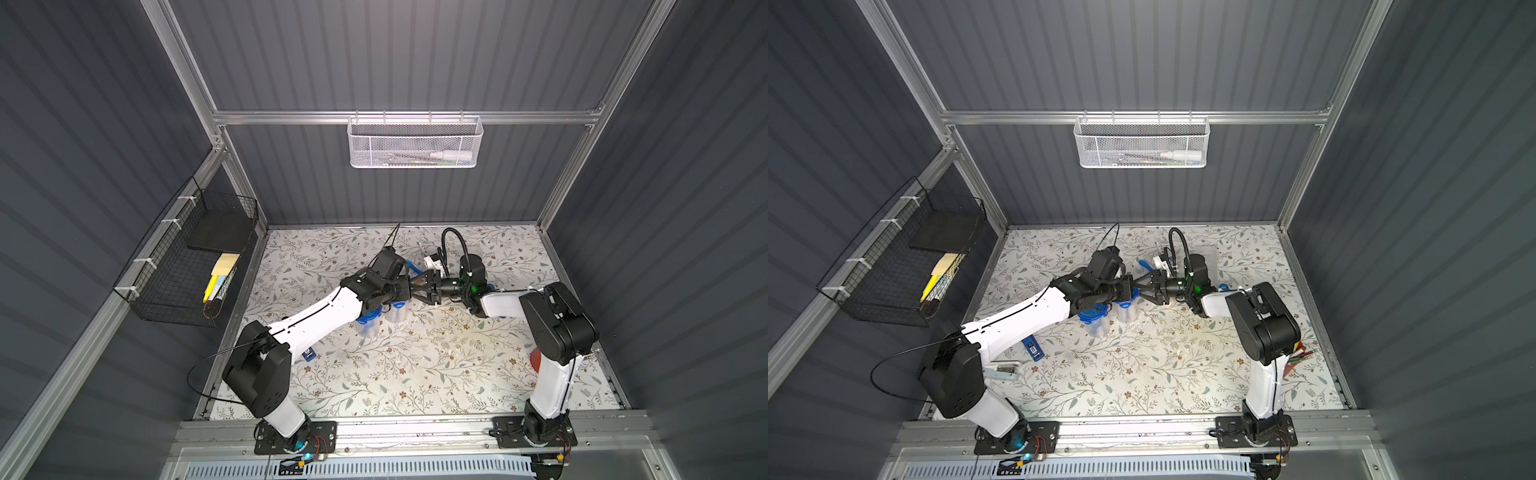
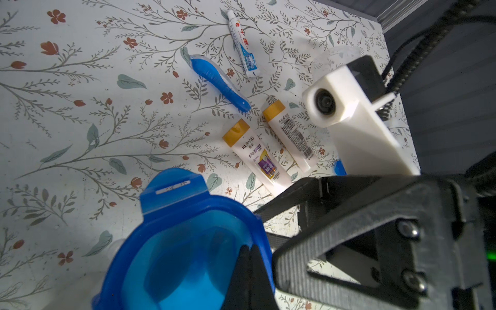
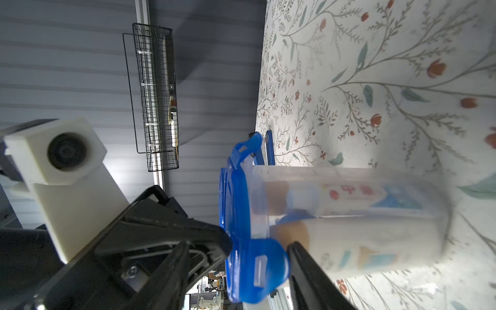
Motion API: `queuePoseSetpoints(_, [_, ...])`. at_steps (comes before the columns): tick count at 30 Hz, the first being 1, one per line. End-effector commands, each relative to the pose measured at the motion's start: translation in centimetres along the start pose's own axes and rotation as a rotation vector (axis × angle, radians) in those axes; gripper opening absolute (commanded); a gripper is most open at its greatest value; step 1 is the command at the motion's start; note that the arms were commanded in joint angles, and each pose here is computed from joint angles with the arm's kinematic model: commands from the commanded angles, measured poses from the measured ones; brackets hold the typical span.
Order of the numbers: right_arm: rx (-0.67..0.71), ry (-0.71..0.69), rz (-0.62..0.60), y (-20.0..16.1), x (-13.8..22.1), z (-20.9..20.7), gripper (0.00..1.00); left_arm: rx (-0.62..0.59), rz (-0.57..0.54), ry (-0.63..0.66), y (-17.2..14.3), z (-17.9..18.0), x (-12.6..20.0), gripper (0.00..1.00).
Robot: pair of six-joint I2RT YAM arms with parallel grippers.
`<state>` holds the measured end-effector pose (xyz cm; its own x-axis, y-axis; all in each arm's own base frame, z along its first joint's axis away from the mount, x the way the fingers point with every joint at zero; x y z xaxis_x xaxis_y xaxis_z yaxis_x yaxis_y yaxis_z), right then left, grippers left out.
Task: Take out toiletry kits
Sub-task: Unfasten the latch on the container.
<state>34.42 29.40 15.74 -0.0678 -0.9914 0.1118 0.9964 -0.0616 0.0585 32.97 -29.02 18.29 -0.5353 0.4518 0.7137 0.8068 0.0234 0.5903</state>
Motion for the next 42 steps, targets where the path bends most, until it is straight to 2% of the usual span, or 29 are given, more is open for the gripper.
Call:
queuePoseSetpoints(1, [0.122,0.103,0.026,-0.3,0.1,3.5,0.59,0.016,0.206,0.154,-5.6,4.4,-1.7,0.0])
queuePoseSetpoints(12, [0.146,0.117,-0.001,-0.3,1.2,4.7,0.58,0.062,0.248,0.196,-8.0,6.8,-2.4,0.0])
queuePoseSetpoints(25, [0.18,0.133,-0.019,-0.1,2.1,6.6,0.59,0.104,0.28,0.178,-10.3,7.6,-2.6,0.0])
queuePoseSetpoints(29, [0.184,0.068,-0.026,-0.4,2.5,6.2,0.57,0.102,0.273,0.161,-9.7,7.1,-2.8,0.0])
queuePoseSetpoints(32, [0.181,-0.071,-0.035,-1.0,3.0,4.9,0.51,0.086,0.255,0.144,-8.5,6.3,-2.7,0.0])
queuePoseSetpoints(34, [0.22,-0.19,-0.056,-1.5,3.8,4.3,0.44,0.075,0.235,0.136,-7.3,5.7,-2.3,0.0])
queuePoseSetpoints(35, [0.242,-0.244,-0.069,-1.7,4.2,4.1,0.38,0.069,0.221,0.127,-6.7,5.3,-2.1,0.0])
queuePoseSetpoints(38, [0.286,-0.344,-0.097,-2.2,5.4,4.1,0.09,0.055,0.182,0.104,-4.8,4.2,-1.3,0.0])
queuePoseSetpoints(40, [0.297,-0.402,-0.098,-2.6,5.8,3.7,0.02,0.046,0.152,0.083,-3.4,3.3,-0.6,0.0])
queuePoseSetpoints(42, [0.305,-0.461,-0.087,-3.1,6.0,3.1,0.0,0.041,0.117,0.057,-2.1,2.4,0.3,0.0])
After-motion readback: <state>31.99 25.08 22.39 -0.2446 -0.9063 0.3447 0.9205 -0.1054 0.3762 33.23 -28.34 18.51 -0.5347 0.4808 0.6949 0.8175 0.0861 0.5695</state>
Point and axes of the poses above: each gripper's point midway between its finger pads, its own x axis back along the fingers, its own z axis along the line the jaws close on, y = z × x, the point moved 2 cm from there along x, back along the fingers, and after that the axes turned 3 degrees about -x, right-handed, at the moved point
